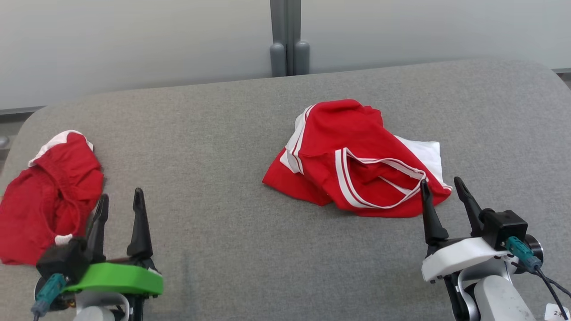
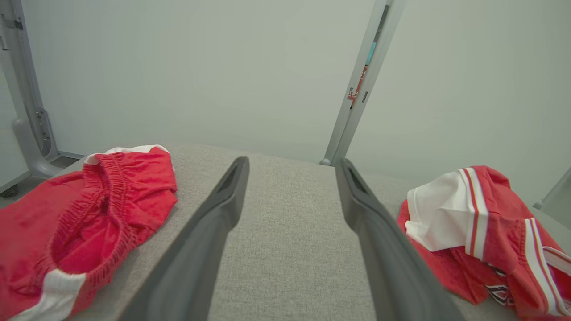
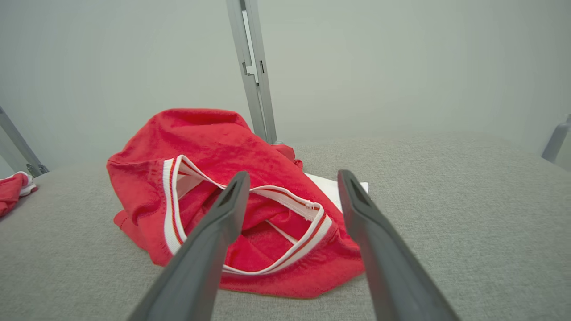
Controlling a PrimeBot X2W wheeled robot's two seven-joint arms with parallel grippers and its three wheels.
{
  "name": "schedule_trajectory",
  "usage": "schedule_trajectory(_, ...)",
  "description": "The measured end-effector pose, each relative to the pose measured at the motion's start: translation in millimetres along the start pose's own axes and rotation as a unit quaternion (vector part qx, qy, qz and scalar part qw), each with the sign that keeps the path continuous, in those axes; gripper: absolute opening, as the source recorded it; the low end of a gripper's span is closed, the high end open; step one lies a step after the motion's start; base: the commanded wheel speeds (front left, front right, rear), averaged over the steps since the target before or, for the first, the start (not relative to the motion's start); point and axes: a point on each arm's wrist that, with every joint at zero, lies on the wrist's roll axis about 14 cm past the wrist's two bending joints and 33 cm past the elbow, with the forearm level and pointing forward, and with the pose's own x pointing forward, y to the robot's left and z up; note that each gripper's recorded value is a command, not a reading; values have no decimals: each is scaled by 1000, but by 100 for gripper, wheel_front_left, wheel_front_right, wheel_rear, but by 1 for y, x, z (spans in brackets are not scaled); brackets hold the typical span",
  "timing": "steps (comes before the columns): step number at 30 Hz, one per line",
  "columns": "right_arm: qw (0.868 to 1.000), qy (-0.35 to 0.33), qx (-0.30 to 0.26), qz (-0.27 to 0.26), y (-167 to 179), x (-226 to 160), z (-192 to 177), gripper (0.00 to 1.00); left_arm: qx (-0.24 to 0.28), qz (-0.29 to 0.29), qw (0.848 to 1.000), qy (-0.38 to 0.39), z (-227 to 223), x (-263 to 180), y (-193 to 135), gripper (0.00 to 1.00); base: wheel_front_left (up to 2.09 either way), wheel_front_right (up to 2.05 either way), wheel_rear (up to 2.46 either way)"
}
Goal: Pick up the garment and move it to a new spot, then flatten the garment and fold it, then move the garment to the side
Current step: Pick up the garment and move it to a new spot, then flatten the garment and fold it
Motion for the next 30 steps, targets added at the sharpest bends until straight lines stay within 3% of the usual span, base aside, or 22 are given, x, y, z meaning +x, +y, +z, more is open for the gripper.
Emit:
schedule_trajectory(9, 1000, -9, -7, 23, 15, -1, 6, 100, 18, 42, 999, 17, -9, -39, 28, 100, 0, 0, 0)
schedule_trajectory(30, 999, 0, 9, 38, 27, -3, -1, 100, 24, 23, 999, 34, -20, -42, 21, 100, 0, 0, 0)
